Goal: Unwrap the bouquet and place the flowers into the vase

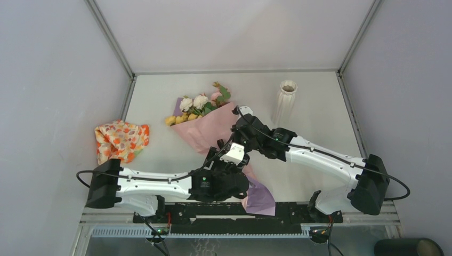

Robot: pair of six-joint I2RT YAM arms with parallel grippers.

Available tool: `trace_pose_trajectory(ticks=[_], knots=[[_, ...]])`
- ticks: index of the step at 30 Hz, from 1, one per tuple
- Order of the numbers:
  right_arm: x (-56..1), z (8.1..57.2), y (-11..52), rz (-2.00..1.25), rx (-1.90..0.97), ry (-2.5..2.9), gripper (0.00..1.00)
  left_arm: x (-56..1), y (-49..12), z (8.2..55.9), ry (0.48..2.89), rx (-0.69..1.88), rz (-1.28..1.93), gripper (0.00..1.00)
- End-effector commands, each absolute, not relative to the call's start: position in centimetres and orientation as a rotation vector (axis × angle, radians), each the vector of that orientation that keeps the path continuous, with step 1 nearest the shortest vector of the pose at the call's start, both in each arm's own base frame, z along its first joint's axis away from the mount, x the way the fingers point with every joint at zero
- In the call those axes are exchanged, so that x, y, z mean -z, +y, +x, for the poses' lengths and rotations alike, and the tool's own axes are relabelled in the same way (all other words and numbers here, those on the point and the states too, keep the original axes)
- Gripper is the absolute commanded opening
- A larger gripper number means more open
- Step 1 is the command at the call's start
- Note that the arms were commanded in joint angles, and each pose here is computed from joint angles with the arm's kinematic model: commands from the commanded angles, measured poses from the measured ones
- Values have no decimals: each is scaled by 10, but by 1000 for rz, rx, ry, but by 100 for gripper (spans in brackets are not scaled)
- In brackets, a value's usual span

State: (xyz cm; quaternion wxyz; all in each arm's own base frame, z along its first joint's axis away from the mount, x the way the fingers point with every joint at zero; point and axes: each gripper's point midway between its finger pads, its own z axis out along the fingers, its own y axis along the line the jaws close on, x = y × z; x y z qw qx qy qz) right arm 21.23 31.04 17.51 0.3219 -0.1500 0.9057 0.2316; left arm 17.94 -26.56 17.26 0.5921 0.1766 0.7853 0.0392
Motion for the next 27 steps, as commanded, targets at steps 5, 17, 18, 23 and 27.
trace_pose_trajectory(ticks=[5, 17, 18, 23, 27], knots=[[-207, 211, 327, -450, -810, 2297, 0, -184, -271, 175, 1780, 18, 331, 83], [-242, 201, 327, -438, -926, 2212, 0, -188, -228, 171, 1757, 323, 35, 74], [-246, 199, 327, -439, -940, 2202, 0, -187, -221, 172, 1752, 344, -7, 74], [-264, 189, 326, -448, -997, 2158, 0, -189, -191, 184, 1750, 424, -165, 74], [-273, 184, 329, -473, -1023, 2140, 0, -186, -188, 188, 1760, 497, -198, 75]])
